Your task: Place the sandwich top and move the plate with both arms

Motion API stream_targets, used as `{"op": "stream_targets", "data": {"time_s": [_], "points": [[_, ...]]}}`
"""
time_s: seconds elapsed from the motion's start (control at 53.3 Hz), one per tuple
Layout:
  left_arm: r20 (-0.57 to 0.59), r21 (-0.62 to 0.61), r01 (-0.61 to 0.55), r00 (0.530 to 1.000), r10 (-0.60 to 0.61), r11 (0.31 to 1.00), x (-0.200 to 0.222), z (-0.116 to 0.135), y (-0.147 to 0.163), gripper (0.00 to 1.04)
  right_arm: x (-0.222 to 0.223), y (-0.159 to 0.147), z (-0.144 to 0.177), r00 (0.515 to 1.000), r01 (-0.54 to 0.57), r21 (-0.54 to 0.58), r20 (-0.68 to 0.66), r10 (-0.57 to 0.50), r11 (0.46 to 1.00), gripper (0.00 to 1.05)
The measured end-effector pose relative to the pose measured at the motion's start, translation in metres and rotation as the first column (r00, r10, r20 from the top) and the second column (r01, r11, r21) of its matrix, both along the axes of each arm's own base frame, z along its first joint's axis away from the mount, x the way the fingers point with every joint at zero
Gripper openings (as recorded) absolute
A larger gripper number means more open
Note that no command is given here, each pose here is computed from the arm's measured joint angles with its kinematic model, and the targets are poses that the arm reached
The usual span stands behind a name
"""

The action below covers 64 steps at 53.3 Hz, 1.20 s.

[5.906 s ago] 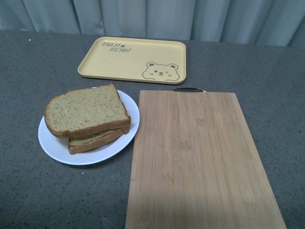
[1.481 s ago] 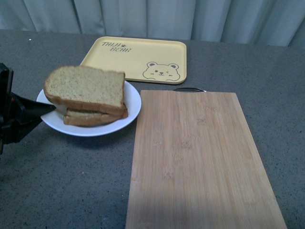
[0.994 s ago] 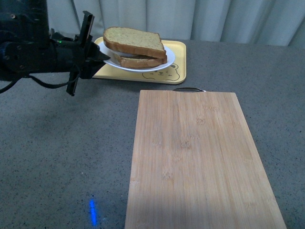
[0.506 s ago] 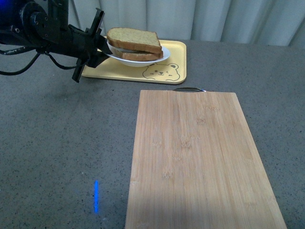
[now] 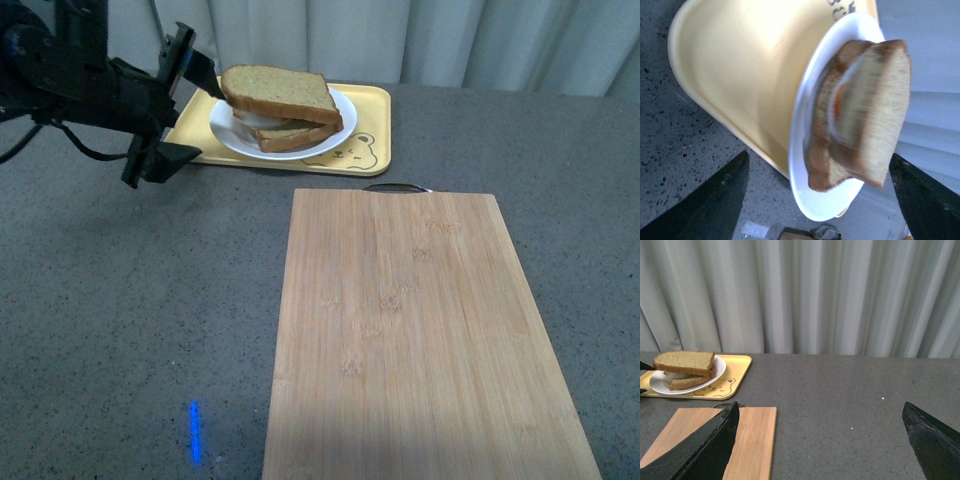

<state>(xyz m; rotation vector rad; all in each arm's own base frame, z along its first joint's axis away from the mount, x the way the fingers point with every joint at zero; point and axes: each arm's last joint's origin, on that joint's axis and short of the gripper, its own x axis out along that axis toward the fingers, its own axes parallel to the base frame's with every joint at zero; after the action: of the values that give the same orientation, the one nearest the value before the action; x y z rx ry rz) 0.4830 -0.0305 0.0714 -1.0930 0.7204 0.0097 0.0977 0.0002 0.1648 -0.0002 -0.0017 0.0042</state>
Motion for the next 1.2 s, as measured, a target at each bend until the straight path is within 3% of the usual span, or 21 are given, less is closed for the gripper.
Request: {"op": "stream_targets", "data": {"time_s": [0.112,0.206,0.3,0.356,0.394,0.45,0.562,0.675,0.825,1.2], "points": [[0.003,0.046,-0.039,0.999,0.039,0.998,-0.019,0.015,0.008,1.0,0.0,0.0,0.0,1.0,0.0,0.0,0.0,0.0,1.0,0.95],[0.013,0.128,-0.064,0.998,0.063,0.99,-0.037,0.02,0.013,0.97,0.0,0.0,0.0,1.0,0.0,0.0,0.0,0.0,1.0,0.95],[0.305,0.38,-0.168,0.951,0.048,0.91,-0.054,0.016,0.018,0.83,0.0,0.0,0.0,1.0,0.0,0.0,0.0,0.0,1.0,0.95],[0.439,0.559,-0.205,0.895,-0.077,0.803,-0.077,0.014,0.023,0.72,0.0,0.0,0.0,1.0,0.0,0.0,0.0,0.0,1.0,0.95],[0.51,0.673,-0.249,0.838,-0.193,0.697,-0.101,0.022,0.026,0.62,0.0,0.0,0.0,1.0,0.0,0.0,0.0,0.0,1.0,0.95],[0.553,0.727,-0.307,0.792,-0.26,0.614,-0.121,0.039,0.028,0.51,0.0,0.0,0.0,1.0,0.0,0.0,0.0,0.0,1.0,0.95],[0.573,0.762,-0.356,0.76,-0.307,0.541,-0.151,0.061,0.03,0.33,0.0,0.0,0.0,1.0,0.0,0.0,0.0,0.0,1.0,0.95],[0.52,0.802,-0.316,0.786,-0.334,0.507,-0.197,0.06,0.03,0.04,0.0,0.0,0.0,1.0,0.0,0.0,0.0,0.0,1.0,0.95],[0.527,0.803,-0.327,0.779,-0.339,0.498,-0.237,0.071,0.03,0.04,0.0,0.0,0.0,1.0,0.0,0.0,0.0,0.0,1.0,0.95],[0.509,0.812,-0.31,0.79,-0.342,0.494,-0.286,0.081,0.03,0.04,0.0,0.0,0.0,1.0,0.0,0.0,0.0,0.0,1.0,0.95]]}}
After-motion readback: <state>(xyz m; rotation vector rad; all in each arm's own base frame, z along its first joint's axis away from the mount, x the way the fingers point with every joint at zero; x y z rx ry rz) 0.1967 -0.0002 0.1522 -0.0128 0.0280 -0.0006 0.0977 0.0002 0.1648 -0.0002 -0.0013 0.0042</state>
